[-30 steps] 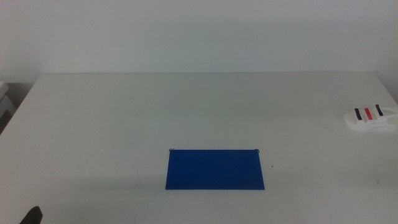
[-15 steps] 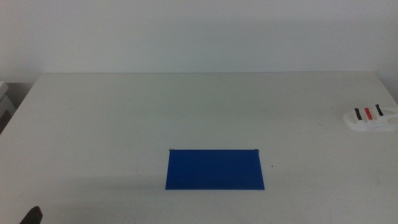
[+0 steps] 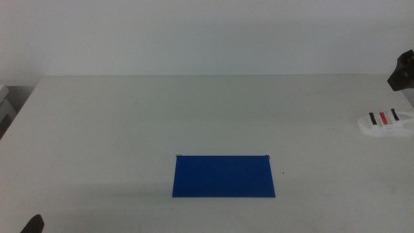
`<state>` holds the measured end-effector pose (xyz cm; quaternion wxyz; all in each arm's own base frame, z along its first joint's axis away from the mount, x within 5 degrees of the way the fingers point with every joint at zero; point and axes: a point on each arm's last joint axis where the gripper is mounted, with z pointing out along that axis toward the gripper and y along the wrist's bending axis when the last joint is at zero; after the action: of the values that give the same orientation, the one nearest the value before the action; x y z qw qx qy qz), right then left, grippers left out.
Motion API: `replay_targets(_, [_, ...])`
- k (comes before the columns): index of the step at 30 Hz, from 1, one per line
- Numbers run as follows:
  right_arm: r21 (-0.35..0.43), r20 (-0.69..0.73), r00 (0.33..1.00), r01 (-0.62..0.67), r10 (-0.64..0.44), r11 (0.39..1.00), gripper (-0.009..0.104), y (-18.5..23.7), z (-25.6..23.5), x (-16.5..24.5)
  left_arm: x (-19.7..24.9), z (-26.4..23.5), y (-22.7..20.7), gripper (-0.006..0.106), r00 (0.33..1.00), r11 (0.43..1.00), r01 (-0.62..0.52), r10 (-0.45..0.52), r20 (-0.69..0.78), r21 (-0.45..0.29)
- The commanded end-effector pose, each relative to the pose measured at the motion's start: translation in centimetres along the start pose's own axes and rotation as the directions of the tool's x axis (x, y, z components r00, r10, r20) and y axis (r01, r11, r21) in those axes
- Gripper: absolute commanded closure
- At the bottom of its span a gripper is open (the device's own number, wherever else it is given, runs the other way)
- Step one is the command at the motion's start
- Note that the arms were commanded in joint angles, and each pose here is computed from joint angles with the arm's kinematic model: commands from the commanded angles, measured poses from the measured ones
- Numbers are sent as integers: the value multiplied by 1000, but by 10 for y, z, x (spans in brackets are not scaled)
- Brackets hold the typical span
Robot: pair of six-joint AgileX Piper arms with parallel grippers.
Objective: Use one arm to grab the shoe from the table and place it on the mat.
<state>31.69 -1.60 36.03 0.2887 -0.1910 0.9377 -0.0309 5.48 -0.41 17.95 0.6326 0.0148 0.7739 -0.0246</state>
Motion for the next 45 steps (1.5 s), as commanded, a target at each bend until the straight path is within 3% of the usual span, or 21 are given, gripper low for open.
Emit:
replay_targets(1, [-1,36,991,127,-127,992,3,-17,-5,-15,-6,-1,0,7,996,1000,11,-11,87,1])
replay_targets(4, [-98,-30,933,354,-358,930,3,-28,14,-19,-6,-1,0,7,996,1000,11,-11,87,1])
replay_targets(7, [-151,-30,798,592,-602,792,3,-42,32,-22,-6,-1,0,7,996,1000,11,-11,87,1])
replay_targets(9, [-157,-13,720,684,-694,713,3,-54,45,-27,-6,-1,0,7,996,1000,11,-11,87,1])
replay_targets(11, [-164,-4,680,723,-734,671,3,-66,59,-30,-6,-1,0,7,996,1000,11,-11,87,1])
replay_targets(21, [-165,-49,707,691,-705,704,3,-108,110,-32,-6,-1,0,7,996,1000,11,-11,87,1])
replay_targets(37, [-110,-113,739,655,-664,748,3,-135,131,-24,-6,-1,0,7,996,1000,11,-11,87,1])
replay_targets(45, [-129,-97,751,641,-653,756,3,-135,147,-21,-6,-1,0,7,996,1000,11,-11,87,1])
